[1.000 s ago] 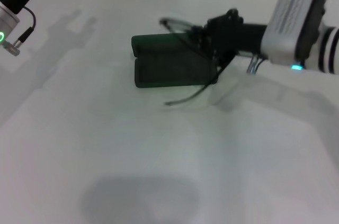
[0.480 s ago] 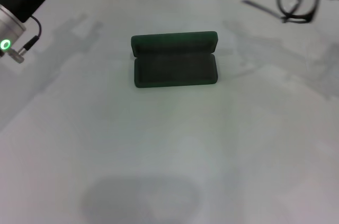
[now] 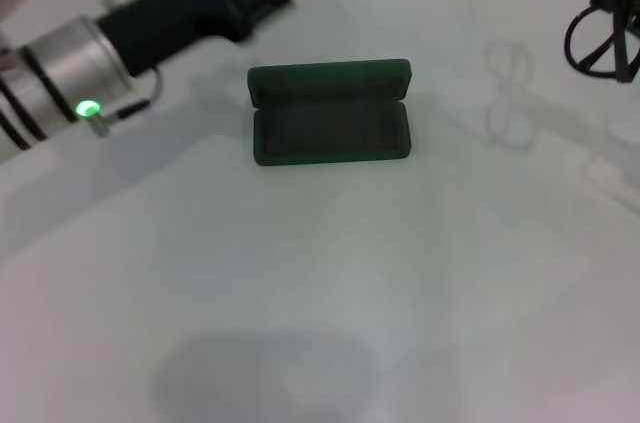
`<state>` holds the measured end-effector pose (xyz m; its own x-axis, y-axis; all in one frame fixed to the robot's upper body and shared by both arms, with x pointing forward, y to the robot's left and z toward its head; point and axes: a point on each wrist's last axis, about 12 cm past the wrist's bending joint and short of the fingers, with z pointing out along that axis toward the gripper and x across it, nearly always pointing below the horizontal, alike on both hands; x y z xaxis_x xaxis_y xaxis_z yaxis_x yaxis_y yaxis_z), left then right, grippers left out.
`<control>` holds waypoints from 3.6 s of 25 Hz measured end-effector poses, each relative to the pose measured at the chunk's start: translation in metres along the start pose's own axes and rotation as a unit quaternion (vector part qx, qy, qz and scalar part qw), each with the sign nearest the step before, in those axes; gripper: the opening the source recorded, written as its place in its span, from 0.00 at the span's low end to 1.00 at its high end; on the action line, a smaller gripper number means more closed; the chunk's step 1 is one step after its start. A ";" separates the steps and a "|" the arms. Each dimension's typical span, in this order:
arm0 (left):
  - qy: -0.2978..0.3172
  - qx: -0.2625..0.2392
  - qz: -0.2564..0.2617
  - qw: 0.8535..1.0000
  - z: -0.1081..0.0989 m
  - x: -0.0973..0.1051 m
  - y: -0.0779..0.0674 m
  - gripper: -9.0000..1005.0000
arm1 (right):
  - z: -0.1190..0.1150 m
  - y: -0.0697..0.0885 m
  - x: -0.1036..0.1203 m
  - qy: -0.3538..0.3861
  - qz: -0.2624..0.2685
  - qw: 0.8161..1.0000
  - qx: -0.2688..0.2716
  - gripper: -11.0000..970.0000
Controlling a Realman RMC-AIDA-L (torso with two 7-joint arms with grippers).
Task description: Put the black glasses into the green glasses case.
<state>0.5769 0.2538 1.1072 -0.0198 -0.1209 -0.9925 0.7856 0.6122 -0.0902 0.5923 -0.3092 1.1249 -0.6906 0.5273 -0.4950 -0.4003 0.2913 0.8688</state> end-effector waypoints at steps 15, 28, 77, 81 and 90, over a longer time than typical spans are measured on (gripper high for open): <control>0.040 0.256 -0.031 0.965 0.071 -0.026 -0.056 0.54 | 0.029 -0.005 0.021 -0.022 -0.034 0.999 0.005 0.13; 0.077 0.315 -0.037 0.945 0.099 -0.033 -0.071 0.54 | 0.042 -0.001 0.033 -0.004 -0.097 0.995 -0.008 0.13; 0.069 0.301 -0.036 0.950 0.095 -0.039 -0.066 0.54 | 0.044 0.017 0.054 0.041 -0.328 0.940 -0.089 0.13; 0.071 0.300 -0.037 0.951 0.094 -0.038 -0.066 0.54 | 0.045 0.018 0.055 0.044 -0.328 0.939 -0.098 0.13; 0.072 0.298 -0.036 0.951 0.093 -0.038 -0.065 0.54 | 0.043 0.019 0.055 0.039 -0.333 0.937 -0.098 0.13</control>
<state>0.5844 0.1461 1.1581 -0.1374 -0.0115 -0.9904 0.9892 0.0500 -0.1378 0.5731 -0.2402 1.1143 -0.2867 0.2176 -0.9330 -0.8565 0.3781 0.3514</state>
